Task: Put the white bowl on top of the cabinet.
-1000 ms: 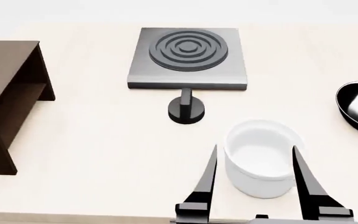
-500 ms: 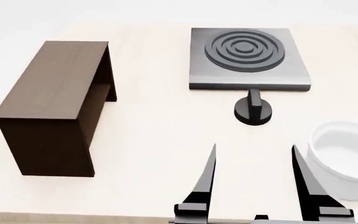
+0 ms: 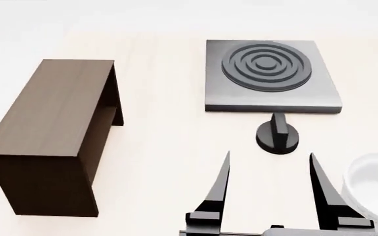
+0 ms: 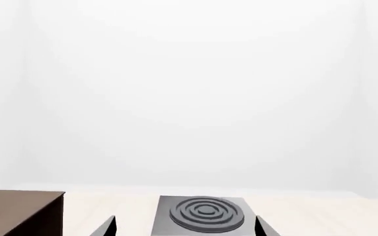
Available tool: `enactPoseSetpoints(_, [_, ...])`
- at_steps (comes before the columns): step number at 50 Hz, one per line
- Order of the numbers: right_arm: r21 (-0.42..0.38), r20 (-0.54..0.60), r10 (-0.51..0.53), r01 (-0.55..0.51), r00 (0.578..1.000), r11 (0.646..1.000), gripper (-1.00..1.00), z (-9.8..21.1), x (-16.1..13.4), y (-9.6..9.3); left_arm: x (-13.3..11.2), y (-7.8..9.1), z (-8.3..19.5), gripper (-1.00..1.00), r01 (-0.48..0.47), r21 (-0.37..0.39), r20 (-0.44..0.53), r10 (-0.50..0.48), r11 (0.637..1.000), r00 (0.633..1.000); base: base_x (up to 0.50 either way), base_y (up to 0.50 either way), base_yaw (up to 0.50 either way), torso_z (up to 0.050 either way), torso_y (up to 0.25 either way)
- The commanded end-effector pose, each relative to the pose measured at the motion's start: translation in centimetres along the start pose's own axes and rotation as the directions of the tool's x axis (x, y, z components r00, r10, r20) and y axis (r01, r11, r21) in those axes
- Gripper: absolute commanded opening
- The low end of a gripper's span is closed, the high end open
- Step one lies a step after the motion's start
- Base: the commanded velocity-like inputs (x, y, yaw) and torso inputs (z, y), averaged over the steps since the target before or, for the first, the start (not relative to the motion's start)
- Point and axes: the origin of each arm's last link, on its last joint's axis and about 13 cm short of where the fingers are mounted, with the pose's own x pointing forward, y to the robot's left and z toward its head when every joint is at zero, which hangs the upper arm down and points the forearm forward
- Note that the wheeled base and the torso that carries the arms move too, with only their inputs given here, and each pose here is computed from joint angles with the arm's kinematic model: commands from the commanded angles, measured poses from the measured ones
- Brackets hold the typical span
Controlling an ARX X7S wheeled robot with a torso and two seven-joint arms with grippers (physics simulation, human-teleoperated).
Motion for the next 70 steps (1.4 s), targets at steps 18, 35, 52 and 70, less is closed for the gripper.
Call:
enactPoseSetpoints(18, [-0.002,0.021,-0.019,0.019,1.000,1.000,1.00,0.20,-0.08,-0.14,0.00,-0.04,-0.04,1.00,0.001,-0.003,-0.002,-0.001,1.000,1.000,0.31,0.01,0.00,0.000,0.000])
enactPoseSetpoints(35, [0.017,0.017,-0.038,0.037,0.999,0.999,1.00,0.23,0.06,-0.12,0.06,-0.02,-0.13,1.00,-0.001,-0.004,-0.003,0.001,1.000,1.000,0.06,0.28,0.00,0.000,0.000])
enactPoseSetpoints(52, [0.023,0.013,-0.053,0.053,0.999,0.998,1.00,0.28,0.10,-0.20,0.03,-0.04,-0.10,1.00,0.000,-0.006,-0.003,0.000,1.000,1.000,0.17,0.00,0.00,0.000,0.000])
enactPoseSetpoints(70, [0.033,0.007,-0.124,0.123,0.992,0.992,1.00,0.69,0.20,-0.53,-0.13,0.04,0.02,1.00,-0.001,-0.006,-0.003,0.001,1.000,1.000,0.00,0.00,0.00,0.000,0.000])
